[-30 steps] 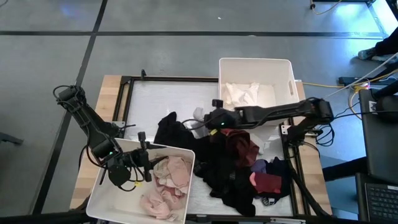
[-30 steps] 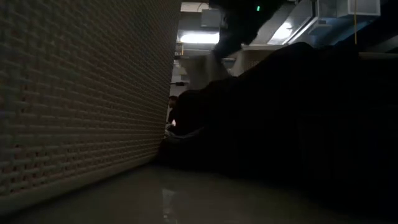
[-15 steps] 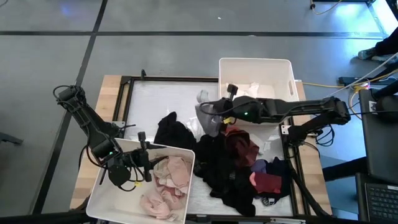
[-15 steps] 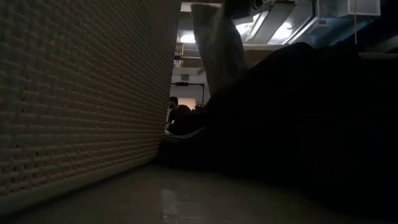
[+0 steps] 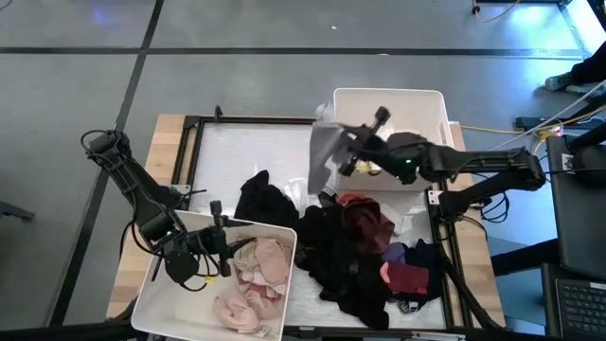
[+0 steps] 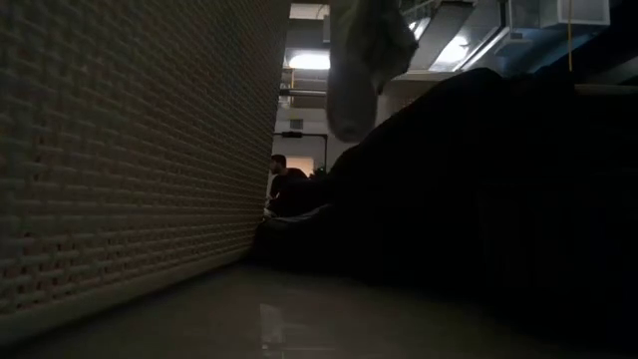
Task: Sort clothes
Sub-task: Put the gray pants into the top white bin
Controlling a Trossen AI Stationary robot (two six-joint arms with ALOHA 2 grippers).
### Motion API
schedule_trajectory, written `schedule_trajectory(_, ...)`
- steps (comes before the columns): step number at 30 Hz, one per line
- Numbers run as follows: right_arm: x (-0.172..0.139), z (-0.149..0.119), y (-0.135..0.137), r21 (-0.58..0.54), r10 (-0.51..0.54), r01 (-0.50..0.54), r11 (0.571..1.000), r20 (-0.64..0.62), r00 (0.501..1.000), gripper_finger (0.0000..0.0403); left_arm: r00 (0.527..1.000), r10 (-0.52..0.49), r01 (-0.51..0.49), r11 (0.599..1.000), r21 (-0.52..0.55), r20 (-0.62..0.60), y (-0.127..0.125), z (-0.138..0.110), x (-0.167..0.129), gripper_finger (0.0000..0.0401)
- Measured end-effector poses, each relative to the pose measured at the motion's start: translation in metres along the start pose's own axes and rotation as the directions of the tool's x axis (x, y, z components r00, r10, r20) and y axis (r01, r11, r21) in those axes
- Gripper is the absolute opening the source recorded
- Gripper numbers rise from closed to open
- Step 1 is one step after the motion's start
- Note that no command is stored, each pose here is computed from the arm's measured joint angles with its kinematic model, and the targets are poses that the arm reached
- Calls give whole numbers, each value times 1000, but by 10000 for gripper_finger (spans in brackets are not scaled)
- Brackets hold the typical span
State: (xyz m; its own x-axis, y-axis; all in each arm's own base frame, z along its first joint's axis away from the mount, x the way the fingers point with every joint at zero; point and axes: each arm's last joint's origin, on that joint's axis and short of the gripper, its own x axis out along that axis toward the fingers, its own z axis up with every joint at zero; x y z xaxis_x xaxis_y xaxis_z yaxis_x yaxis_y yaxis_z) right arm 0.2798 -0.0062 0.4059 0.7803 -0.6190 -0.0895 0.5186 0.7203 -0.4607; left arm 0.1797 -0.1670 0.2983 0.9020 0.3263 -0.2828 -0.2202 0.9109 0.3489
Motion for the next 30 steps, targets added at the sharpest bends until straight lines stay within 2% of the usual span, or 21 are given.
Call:
schedule_trajectory(7, -21, 15, -32, -71, -247, 249, 966, 29, 969, 18, 1000, 0, 0, 1000, 0, 0, 0, 0, 0, 156)
schedule_trajectory(13, -40, 16, -60, -108, -390, 386, 916, -19, 921, 18, 1000, 0, 0, 1000, 0, 0, 0, 0, 0, 156)
schedule_trajectory(19, -48, 7, -87, -139, -500, 485, 864, -105, 860, 18, 1000, 0, 0, 1000, -2, 0, 0, 0, 0, 156)
schedule_trajectory(26, -43, -24, -107, -131, -555, 541, 831, -271, 787, 18, 1000, 0, 0, 1000, -2, 0, 0, 0, 0, 156)
schedule_trajectory(30, -37, -50, -112, -93, -489, 496, 864, -393, 779, 19, 1000, 0, 0, 1000, -1, 0, 0, 0, 0, 156)
